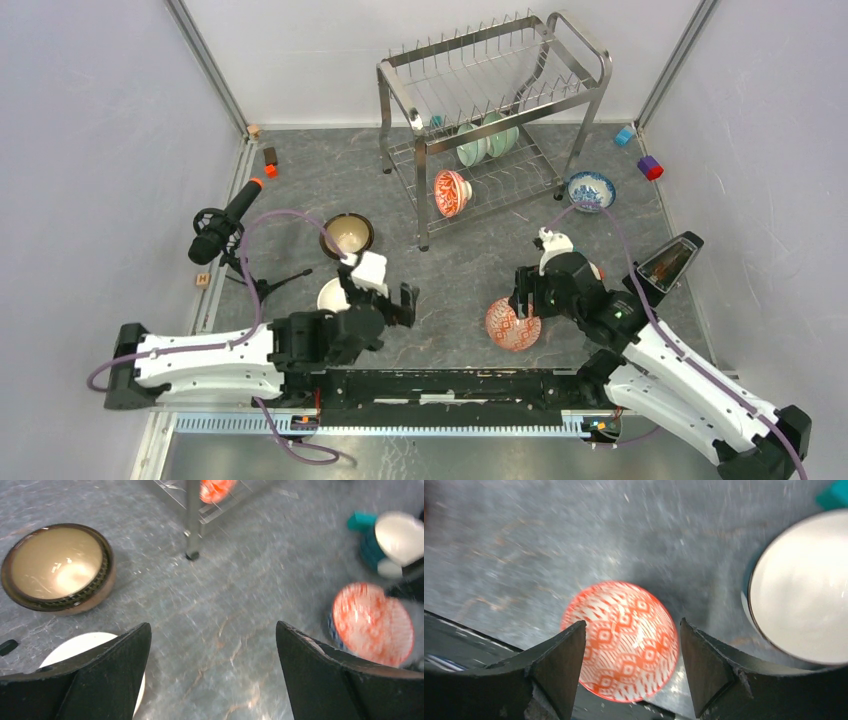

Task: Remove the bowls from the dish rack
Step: Move the bowl to the center of the board, then pick up the bowl from the dish rack.

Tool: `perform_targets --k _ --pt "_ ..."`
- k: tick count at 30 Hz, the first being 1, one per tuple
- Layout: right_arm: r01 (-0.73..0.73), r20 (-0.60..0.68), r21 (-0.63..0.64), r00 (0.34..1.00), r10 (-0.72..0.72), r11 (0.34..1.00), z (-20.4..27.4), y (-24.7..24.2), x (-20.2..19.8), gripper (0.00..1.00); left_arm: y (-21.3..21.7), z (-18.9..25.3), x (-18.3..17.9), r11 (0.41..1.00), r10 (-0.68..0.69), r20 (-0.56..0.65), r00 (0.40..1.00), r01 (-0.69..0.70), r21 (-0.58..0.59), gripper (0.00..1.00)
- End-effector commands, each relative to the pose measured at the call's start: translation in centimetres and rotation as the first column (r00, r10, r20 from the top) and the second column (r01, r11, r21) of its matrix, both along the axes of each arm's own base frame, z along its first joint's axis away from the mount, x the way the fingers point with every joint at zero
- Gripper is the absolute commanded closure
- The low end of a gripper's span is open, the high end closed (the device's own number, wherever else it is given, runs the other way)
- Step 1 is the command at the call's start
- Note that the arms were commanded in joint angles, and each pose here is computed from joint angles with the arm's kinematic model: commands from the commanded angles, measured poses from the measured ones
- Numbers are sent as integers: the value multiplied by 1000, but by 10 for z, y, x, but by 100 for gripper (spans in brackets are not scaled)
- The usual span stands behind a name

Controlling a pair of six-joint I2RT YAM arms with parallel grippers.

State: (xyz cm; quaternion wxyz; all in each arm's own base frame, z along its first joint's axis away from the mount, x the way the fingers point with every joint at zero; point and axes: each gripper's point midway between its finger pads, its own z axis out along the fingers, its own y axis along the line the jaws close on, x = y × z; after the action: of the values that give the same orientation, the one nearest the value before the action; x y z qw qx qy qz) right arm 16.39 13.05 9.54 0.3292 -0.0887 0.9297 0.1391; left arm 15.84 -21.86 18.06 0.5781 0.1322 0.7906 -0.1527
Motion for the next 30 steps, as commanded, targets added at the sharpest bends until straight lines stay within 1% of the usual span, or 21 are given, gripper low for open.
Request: perform_targets --k 1,4,7,11,14,16,17,22,24,27,30 --pt "-62 205 152 978 30 986 59 27 27 26 9 51 39 973 87 3 996 -84 -214 0" --pt "-112 270 233 962 47 966 63 42 31 27 16 71 65 938 117 -28 993 -119 -324 0" --pt "-168 312 294 947 72 941 61 55 32 28 16 87 92 904 150 -76 986 -168 -393 0" --pt "-207 348 324 933 87 923 61 62 32 28 8 98 134 843 163 -169 972 -226 -488 0" --pt "-222 375 339 923 85 914 63 64 33 29 7 97 173 779 178 -244 953 -288 -557 0" --pt "-228 384 354 920 81 907 62 65 32 29 3 94 198 737 165 -298 940 -318 -596 0" --pt "-230 387 361 919 80 904 61 66 32 29 -1 86 209 728 159 -330 930 -336 -597 0" --pt "-232 388 351 918 85 907 52 64 30 29 -16 83 255 660 91 -366 926 -331 -675 0" --pt "-228 392 343 916 82 911 50 62 31 29 -19 81 271 621 71 -383 921 -341 -705 0" --pt "-220 405 334 911 71 917 51 59 33 29 -33 69 288 592 6 -431 902 -351 -726 3" --pt "-217 415 332 907 64 918 53 57 34 29 -49 58 302 579 -62 -469 881 -351 -736 7"
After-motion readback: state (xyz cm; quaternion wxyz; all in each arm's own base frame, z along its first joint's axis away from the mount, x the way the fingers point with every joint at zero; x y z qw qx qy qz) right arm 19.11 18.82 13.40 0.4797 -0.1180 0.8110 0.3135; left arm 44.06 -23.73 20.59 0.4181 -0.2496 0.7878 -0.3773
